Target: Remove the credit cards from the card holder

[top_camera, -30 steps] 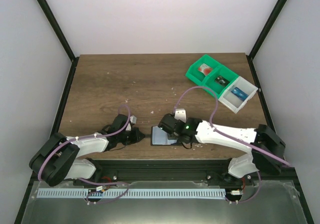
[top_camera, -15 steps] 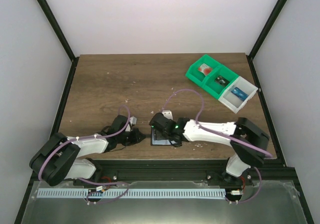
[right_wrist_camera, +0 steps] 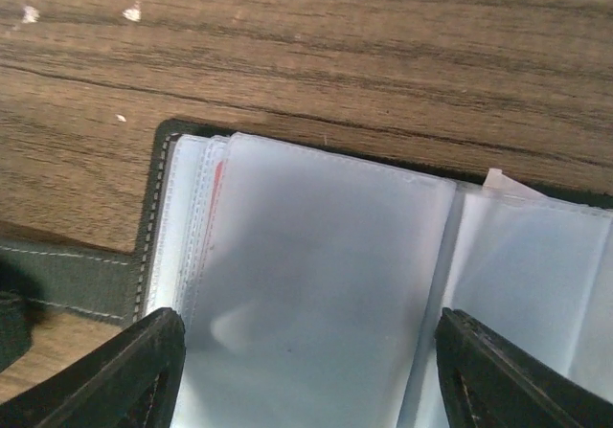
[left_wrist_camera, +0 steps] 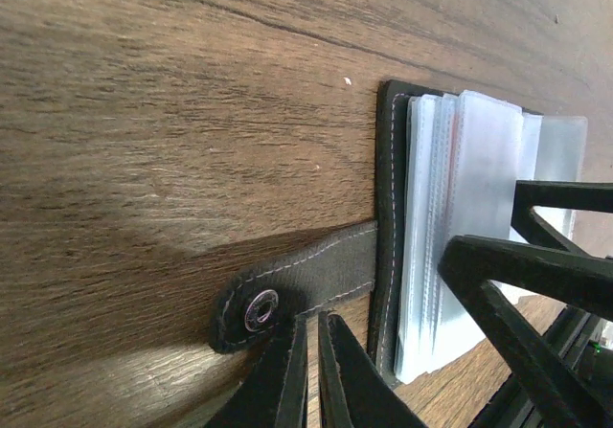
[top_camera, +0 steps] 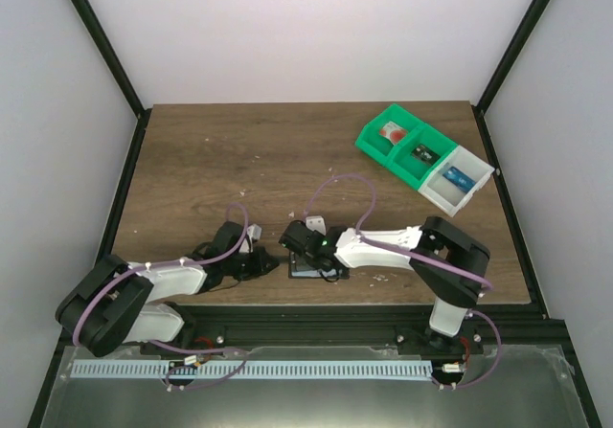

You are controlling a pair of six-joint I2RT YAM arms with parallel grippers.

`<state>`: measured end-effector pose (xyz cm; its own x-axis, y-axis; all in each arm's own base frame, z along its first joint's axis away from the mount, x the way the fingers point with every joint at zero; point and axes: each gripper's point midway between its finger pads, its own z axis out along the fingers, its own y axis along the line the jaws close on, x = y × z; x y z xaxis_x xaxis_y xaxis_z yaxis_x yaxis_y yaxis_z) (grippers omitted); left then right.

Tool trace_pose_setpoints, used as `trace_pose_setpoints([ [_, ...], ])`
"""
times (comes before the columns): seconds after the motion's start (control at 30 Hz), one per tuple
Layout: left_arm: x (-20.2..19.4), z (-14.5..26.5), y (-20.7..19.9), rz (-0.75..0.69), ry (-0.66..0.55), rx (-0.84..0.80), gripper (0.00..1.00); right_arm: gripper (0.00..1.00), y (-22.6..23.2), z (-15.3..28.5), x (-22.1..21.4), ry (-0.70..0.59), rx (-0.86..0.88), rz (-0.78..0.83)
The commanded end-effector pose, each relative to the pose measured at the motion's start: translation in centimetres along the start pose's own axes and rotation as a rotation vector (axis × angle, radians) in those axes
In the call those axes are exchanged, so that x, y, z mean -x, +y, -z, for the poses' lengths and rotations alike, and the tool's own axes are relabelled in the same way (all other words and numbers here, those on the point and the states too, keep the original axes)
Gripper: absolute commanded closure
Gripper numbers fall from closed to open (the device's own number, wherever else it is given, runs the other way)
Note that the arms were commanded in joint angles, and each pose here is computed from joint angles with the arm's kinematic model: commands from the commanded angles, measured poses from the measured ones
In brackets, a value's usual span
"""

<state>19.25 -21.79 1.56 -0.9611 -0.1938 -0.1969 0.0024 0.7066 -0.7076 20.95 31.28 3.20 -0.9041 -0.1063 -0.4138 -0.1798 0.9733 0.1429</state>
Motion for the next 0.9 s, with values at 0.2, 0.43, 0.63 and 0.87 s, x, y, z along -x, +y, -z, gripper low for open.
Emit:
trace_pose_setpoints([
  [0.2, -1.3, 0.1, 2.1, 0.018, 0.028, 0.065, 0.92, 0.31, -1.3, -0.8, 0.1, -0.022, -0.103, 0.002],
  [0.43, -1.3, 0.1, 2.6, 0.014, 0.022, 0.09, 0.92, 0.37, -2.4, -0.1, 0.4, -0.045, -0.14, -0.006],
  [0.63, -1.3, 0.1, 2.7, 0.015, 0.021, 0.092, 0.92, 0.41, -1.7, 0.7, 0.7, -0.059, -0.08, -0.004],
  [0.87, -1.3, 0.0, 2.8, 0.017, 0.023, 0.096, 0.92, 0.41, -1.3, 1.7, 1.2, -0.079, -0.045, -0.005],
])
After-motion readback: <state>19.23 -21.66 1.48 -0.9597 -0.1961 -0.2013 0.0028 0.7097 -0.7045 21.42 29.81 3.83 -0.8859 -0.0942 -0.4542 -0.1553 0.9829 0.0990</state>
